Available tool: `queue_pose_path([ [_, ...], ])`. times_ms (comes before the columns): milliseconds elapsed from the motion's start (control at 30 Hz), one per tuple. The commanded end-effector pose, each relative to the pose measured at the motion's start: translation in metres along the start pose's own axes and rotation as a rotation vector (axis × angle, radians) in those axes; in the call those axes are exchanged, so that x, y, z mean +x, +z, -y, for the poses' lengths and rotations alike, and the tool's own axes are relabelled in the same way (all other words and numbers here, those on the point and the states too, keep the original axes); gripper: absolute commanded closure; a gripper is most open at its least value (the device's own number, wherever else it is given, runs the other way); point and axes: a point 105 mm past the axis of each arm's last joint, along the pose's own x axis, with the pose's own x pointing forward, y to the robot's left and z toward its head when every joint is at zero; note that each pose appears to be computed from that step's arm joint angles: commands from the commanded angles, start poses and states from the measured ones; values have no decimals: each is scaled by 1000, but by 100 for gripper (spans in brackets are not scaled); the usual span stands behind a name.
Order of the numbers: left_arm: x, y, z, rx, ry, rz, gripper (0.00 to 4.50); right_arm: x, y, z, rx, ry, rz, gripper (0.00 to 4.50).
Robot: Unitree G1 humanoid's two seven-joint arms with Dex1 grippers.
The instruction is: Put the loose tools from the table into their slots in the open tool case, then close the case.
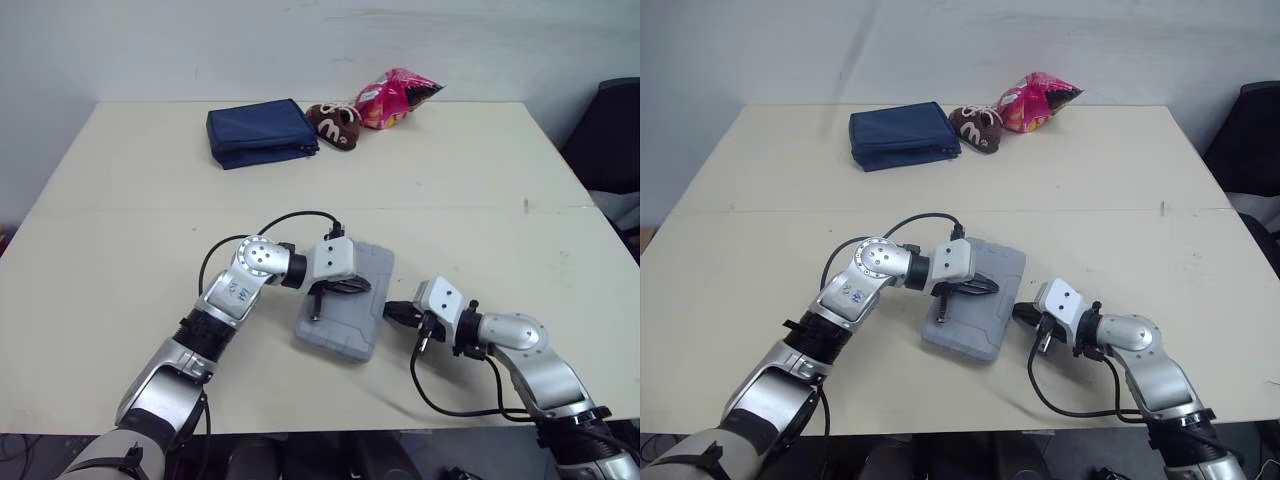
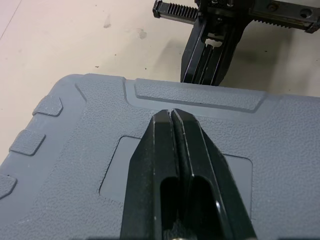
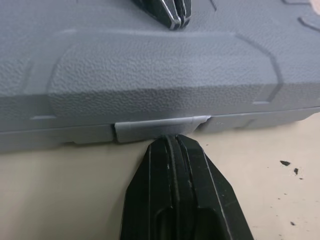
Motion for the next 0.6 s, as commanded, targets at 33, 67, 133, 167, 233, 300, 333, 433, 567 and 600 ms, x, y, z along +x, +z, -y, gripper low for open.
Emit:
queue_pose_path([
  [33,7,-55,24,-139,-81,-185,447,15,31,-19,25,152,148,450],
  [67,7,-56,24,-143,-82,-188,447,16,31,-19,31,161,148,450],
  [133,7,-59,26,-150,-93,-200,447,21,32,-16,29,157,172,450],
  [167,7,-60,27,-153,-93,-202,447,23,33,-14,38,156,193,450],
  [233,7,-63,27,-162,-91,-206,447,27,35,-12,17,158,228,450],
  [300,6,-64,28,-172,-86,-207,447,30,34,-7,-4,144,228,450],
  [333,5,-65,28,-175,-86,-207,447,30,33,-5,-13,134,228,450],
  [433,1,-68,27,-183,-76,-210,447,26,32,-4,-48,143,204,450],
  [567,-9,-44,13,-108,-10,-38,447,1,29,0,-114,147,107,450],
  [600,-13,-34,10,-70,2,28,447,-6,29,0,-125,147,94,450],
])
